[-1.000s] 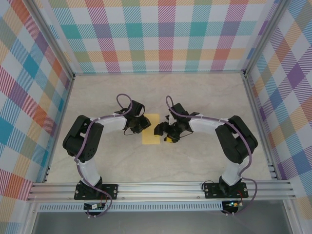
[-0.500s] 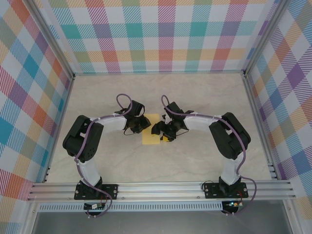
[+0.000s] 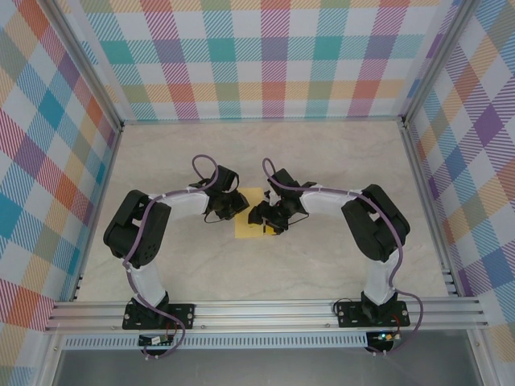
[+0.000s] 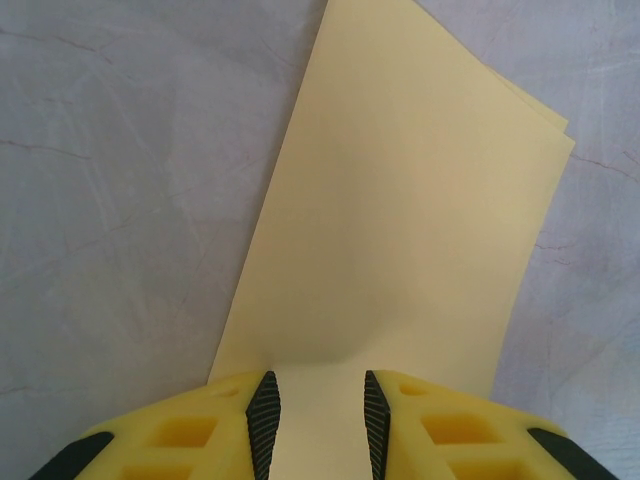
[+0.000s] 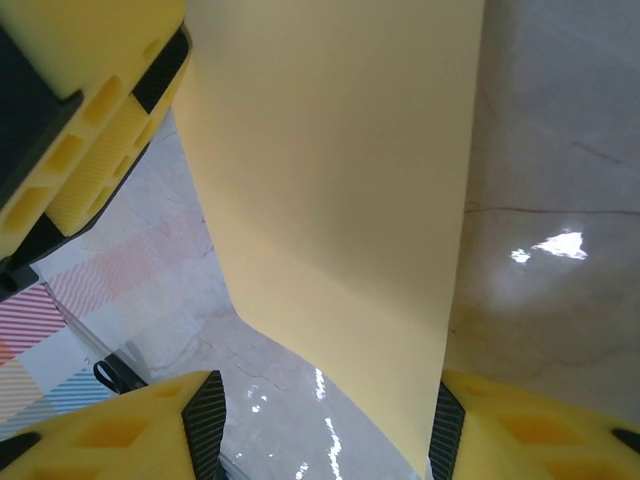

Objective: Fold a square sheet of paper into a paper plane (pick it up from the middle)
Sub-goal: Third fold the triangle at the center of the table.

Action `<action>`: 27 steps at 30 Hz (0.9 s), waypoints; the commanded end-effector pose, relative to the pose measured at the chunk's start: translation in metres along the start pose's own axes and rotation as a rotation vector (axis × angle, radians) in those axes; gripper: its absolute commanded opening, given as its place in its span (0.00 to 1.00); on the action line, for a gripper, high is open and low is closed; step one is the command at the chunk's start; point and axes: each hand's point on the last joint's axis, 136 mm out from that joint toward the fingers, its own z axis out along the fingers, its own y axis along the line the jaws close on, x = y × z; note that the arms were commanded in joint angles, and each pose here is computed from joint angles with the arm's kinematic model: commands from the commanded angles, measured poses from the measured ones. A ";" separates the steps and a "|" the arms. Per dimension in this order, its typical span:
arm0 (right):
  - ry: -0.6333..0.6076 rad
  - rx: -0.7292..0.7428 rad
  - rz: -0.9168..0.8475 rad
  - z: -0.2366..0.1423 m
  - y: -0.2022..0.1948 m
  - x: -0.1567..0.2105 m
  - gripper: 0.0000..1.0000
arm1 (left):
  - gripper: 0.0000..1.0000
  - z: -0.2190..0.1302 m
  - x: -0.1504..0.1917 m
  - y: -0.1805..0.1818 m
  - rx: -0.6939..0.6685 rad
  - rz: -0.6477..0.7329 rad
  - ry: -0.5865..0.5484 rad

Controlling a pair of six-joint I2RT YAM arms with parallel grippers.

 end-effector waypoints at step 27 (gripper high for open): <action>-0.075 -0.017 0.057 -0.007 -0.007 0.004 0.19 | 0.33 0.000 0.023 0.029 -0.102 -0.010 0.072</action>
